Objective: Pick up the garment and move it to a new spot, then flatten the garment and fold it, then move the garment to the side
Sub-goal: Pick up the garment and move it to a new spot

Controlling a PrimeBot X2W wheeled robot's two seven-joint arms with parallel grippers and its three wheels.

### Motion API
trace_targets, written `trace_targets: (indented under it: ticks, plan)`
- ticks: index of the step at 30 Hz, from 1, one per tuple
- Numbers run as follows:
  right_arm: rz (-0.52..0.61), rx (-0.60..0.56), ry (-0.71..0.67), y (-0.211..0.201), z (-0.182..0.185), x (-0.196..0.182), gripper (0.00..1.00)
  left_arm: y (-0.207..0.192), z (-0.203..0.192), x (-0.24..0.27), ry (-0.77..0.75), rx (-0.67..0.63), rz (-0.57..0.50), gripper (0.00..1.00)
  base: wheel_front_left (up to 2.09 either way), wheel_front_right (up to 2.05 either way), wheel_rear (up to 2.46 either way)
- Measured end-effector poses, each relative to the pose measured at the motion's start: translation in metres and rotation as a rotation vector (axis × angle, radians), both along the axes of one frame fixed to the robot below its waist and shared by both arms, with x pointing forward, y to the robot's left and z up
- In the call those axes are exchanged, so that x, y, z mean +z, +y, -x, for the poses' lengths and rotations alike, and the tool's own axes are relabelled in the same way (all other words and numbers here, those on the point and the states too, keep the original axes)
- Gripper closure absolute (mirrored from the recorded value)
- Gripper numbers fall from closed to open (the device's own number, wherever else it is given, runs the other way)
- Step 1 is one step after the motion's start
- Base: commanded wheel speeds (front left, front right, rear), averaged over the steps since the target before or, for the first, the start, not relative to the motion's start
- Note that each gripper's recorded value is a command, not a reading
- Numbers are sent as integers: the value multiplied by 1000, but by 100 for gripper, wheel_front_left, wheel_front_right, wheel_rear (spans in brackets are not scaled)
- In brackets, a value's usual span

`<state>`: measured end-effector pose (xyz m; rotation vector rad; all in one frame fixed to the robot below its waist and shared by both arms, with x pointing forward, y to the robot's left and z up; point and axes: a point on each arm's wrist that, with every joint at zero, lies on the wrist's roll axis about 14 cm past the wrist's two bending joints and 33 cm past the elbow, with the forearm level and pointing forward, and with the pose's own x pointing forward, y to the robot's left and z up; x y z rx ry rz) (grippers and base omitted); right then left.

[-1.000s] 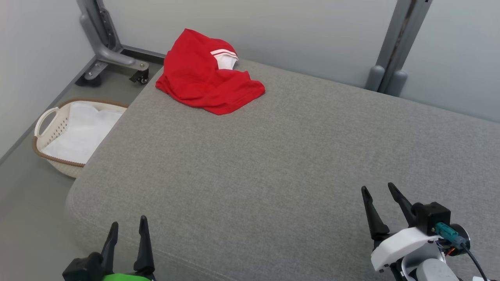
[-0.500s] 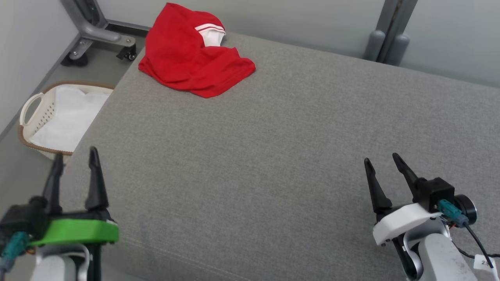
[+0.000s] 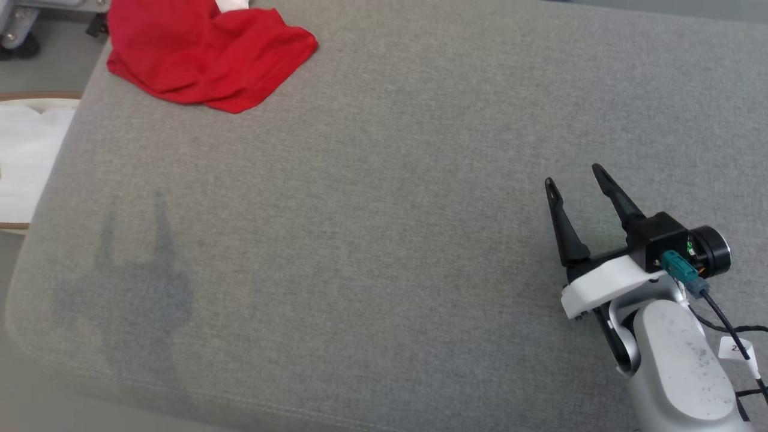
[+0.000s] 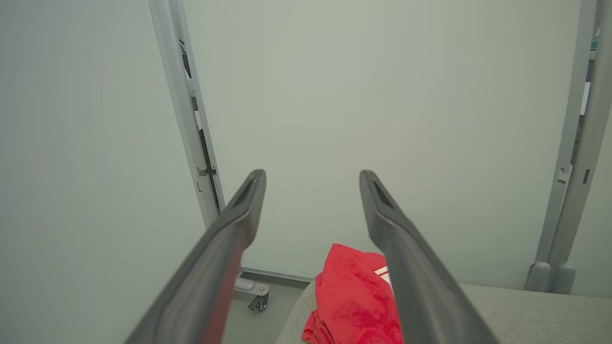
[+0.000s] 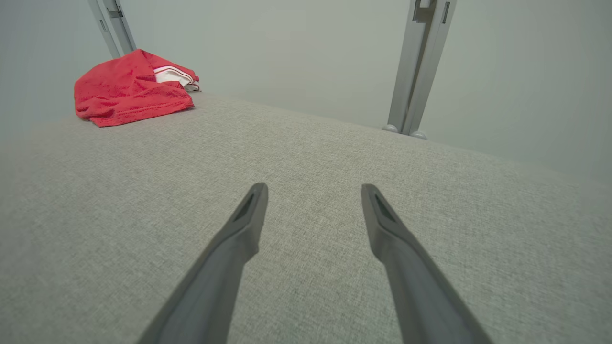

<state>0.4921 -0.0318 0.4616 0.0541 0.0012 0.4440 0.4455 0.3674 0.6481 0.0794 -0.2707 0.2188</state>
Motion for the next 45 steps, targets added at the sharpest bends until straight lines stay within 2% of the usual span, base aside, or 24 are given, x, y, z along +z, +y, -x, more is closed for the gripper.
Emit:
trace_targets:
  ticks: [4,8,14,19,23,31,36,39,45]
  plan:
    - [20,-32,17,-14,-9,-13,0,-3,-47,-26,91,-32,52,0,0,0,0]
    - [37,-66,51,-30,-12,-33,0,-10,-85,-78,224,-58,138,0,0,0,0]
    - [59,-118,71,-52,-18,-50,0,-42,-120,-162,461,-142,189,0,0,0,0]
    - [69,-141,81,-64,-19,-59,0,-72,-127,-227,647,-225,208,0,0,0,0]
    - [76,-149,80,-69,-19,-60,0,-80,-128,-253,736,-258,208,0,0,0,0]
    - [92,-175,85,-81,-16,-63,0,-74,-123,-294,860,-252,190,0,0,0,0]
    - [98,-186,89,-85,-15,-65,0,-71,-126,-305,886,-241,191,0,0,0,0]
    - [99,-188,89,-86,-15,-65,0,-70,-127,-307,897,-238,191,100,0,0,0]
    - [92,-188,78,-86,-14,-60,0,-62,-123,-304,884,-215,184,100,0,0,0]
